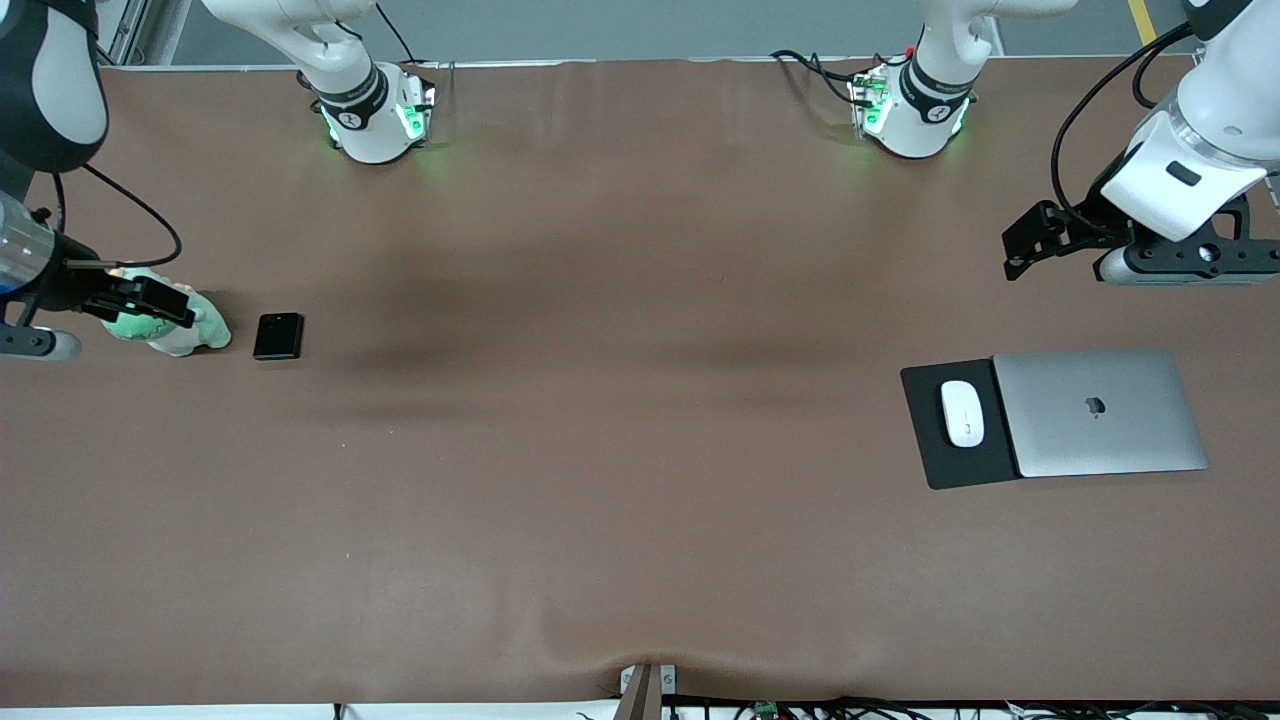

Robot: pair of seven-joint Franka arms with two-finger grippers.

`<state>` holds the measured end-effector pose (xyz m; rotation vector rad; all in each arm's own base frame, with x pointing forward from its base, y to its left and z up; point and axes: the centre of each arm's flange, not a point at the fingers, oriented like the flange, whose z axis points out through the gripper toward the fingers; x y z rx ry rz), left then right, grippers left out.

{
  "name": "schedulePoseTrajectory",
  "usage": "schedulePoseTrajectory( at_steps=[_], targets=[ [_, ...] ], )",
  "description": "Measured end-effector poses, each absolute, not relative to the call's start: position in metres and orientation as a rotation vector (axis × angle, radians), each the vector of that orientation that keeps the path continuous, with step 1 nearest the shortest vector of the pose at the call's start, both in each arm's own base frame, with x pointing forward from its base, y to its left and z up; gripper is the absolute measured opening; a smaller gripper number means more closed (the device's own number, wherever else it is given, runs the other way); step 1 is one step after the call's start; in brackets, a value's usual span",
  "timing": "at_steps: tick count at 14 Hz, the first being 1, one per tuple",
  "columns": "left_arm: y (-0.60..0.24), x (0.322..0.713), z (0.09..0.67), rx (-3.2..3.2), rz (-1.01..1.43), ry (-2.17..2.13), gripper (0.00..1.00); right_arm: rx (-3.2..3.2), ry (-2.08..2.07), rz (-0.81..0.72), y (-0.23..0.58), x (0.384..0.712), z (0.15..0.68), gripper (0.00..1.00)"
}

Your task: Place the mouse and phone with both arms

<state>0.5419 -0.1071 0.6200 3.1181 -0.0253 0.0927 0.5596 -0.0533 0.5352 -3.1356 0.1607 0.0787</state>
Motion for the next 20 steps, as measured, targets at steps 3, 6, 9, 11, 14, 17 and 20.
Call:
schedulePoseTrajectory(
  at_steps=[3, 6, 9, 11, 14, 17, 20],
  targets=[
    [-0.108, 0.542, 0.624, 3.116, 0.106, -0.027, 1.0, -3.134, 0.167, 0.07, -0.054, 0.552, 0.583, 1.0],
    [-0.11, 0.541, 0.629, 3.114, 0.12, -0.035, 1.0, -3.137, 0.154, 0.015, -0.05, 0.55, 0.616, 1.0],
    [-0.11, 0.541, 0.633, 3.112, 0.132, -0.035, 1.0, -3.139, 0.138, -0.02, -0.044, 0.552, 0.627, 1.0],
    [-0.109, 0.541, 0.64, 3.109, 0.154, -0.032, 1.0, -3.14, 0.138, -0.044, -0.043, 0.553, 0.634, 1.0],
    [-0.104, 0.543, 0.646, 3.106, 0.174, -0.047, 1.0, -3.14, 0.143, -0.044, -0.043, 0.554, 0.634, 1.0],
    [-0.102, 0.544, 0.649, 3.105, 0.184, -0.064, 1.0, -3.141, 0.147, -0.034, -0.043, 0.556, 0.63, 1.0],
    [-0.103, 0.547, 0.651, 3.106, 0.181, -0.065, 1.0, -3.142, 0.148, -0.021, -0.043, 0.558, 0.626, 1.0]
  ],
)
